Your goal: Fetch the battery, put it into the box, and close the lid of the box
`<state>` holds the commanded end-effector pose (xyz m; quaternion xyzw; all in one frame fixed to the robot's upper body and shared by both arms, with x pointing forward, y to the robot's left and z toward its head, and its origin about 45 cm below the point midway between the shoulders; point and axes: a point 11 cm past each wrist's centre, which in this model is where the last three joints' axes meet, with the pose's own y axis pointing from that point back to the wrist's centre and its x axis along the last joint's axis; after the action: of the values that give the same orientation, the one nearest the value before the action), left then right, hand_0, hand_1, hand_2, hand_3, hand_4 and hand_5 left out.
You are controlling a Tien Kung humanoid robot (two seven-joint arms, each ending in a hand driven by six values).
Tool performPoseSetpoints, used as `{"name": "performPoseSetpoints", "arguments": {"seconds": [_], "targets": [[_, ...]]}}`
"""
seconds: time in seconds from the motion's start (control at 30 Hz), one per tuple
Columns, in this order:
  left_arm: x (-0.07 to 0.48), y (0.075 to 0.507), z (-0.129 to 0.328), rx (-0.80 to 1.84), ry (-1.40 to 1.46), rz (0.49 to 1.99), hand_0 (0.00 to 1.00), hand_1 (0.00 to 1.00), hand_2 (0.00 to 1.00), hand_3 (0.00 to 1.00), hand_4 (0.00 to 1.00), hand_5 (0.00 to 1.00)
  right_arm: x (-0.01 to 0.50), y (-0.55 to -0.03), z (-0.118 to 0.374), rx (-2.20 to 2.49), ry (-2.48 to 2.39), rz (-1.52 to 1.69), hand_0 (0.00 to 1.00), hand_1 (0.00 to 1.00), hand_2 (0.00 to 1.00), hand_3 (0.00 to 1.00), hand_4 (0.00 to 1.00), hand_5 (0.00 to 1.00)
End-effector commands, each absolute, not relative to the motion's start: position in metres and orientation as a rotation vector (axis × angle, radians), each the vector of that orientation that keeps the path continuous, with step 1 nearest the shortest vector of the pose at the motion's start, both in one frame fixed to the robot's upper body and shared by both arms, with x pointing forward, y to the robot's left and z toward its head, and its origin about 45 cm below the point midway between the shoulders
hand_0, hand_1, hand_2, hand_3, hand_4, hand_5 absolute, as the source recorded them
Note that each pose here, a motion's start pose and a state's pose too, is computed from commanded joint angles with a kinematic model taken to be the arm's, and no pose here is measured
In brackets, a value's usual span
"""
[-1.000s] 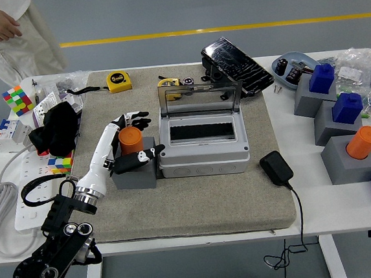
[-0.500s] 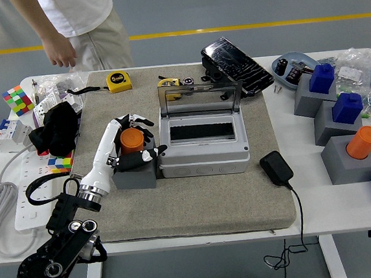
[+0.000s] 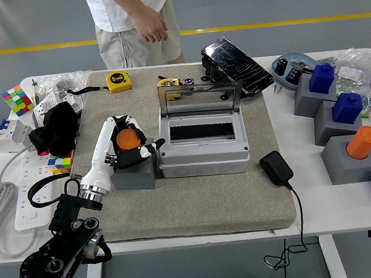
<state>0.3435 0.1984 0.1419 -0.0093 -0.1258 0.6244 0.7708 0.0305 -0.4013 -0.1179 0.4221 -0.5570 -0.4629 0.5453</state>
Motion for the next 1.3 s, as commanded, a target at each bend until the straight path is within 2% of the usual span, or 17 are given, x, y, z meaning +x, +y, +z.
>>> {"name": "performPoseSetpoints", "arguments": {"seconds": [0.03, 0.27, 0.6, 0.63, 0.8, 0.83, 0.97, 1.0, 1.03, 1.2, 1.23, 1.3], "targets": [[0.344, 0.197, 0.143, -0.023, -0.275, 1.35, 0.069, 0.068, 0.107, 0.154, 0.755, 0.002, 0.03, -0.401, -0.118, 1.001, -1.321, -1.098, 0.643, 0.666, 0.675, 0.611, 0.995, 0.601], [0.345, 0.185, 0.16, -0.031, -0.316, 1.292, 0.074, 0.069, 0.114, 0.159, 0.77, 0.002, 0.03, -0.402, -0.118, 0.999, -1.321, -1.097, 0.643, 0.667, 0.675, 0.611, 0.995, 0.602], [0.352, 0.141, 0.205, 0.079, -0.548, 1.069, 0.079, 0.072, 0.116, 0.163, 0.78, 0.002, 0.03, -0.402, -0.118, 1.0, -1.32, -1.096, 0.643, 0.667, 0.675, 0.611, 0.994, 0.602], [0.354, 0.134, 0.208, 0.103, -0.583, 1.04, 0.081, 0.08, 0.12, 0.169, 0.814, 0.002, 0.03, -0.402, -0.118, 1.0, -1.32, -1.096, 0.642, 0.667, 0.675, 0.61, 0.994, 0.602], [0.362, 0.11, 0.202, 0.254, -0.713, 0.911, 0.081, 0.08, 0.12, 0.169, 0.814, 0.002, 0.032, -0.402, -0.118, 1.002, -1.32, -1.095, 0.642, 0.667, 0.675, 0.61, 0.994, 0.602], [0.363, 0.105, 0.199, 0.286, -0.744, 0.886, 0.083, 0.085, 0.125, 0.178, 0.856, 0.002, 0.032, -0.402, -0.118, 1.003, -1.32, -1.095, 0.642, 0.666, 0.675, 0.611, 0.995, 0.602], [0.367, 0.088, 0.193, 0.36, -0.828, 0.817, 0.083, 0.085, 0.125, 0.178, 0.856, 0.002, 0.033, -0.401, -0.118, 1.004, -1.317, -1.093, 0.642, 0.666, 0.675, 0.611, 0.995, 0.602], [0.368, 0.084, 0.192, 0.369, -0.835, 0.809, 0.083, 0.085, 0.125, 0.178, 0.856, 0.002, 0.033, -0.401, -0.118, 1.004, -1.317, -1.093, 0.642, 0.666, 0.675, 0.611, 0.995, 0.602], [0.37, 0.081, 0.192, 0.378, -0.842, 0.803, 0.094, 0.093, 0.132, 0.187, 0.923, 0.002, 0.032, -0.401, -0.118, 1.004, -1.316, -1.093, 0.642, 0.666, 0.675, 0.61, 0.995, 0.602], [0.378, 0.063, 0.195, 0.396, -0.867, 0.794, 0.094, 0.093, 0.132, 0.187, 0.923, 0.002, 0.031, -0.401, -0.118, 1.001, -1.31, -1.093, 0.642, 0.666, 0.675, 0.61, 0.995, 0.602], [0.38, 0.059, 0.197, 0.396, -0.871, 0.795, 0.098, 0.098, 0.133, 0.197, 0.958, 0.002, 0.031, -0.402, -0.118, 1.001, -1.309, -1.092, 0.642, 0.666, 0.675, 0.61, 0.995, 0.602], [0.384, 0.058, 0.199, 0.408, -0.885, 0.799, 0.098, 0.098, 0.133, 0.197, 0.958, 0.002, 0.032, -0.402, -0.118, 1.002, -1.308, -1.091, 0.642, 0.666, 0.675, 0.61, 0.995, 0.602]]}}
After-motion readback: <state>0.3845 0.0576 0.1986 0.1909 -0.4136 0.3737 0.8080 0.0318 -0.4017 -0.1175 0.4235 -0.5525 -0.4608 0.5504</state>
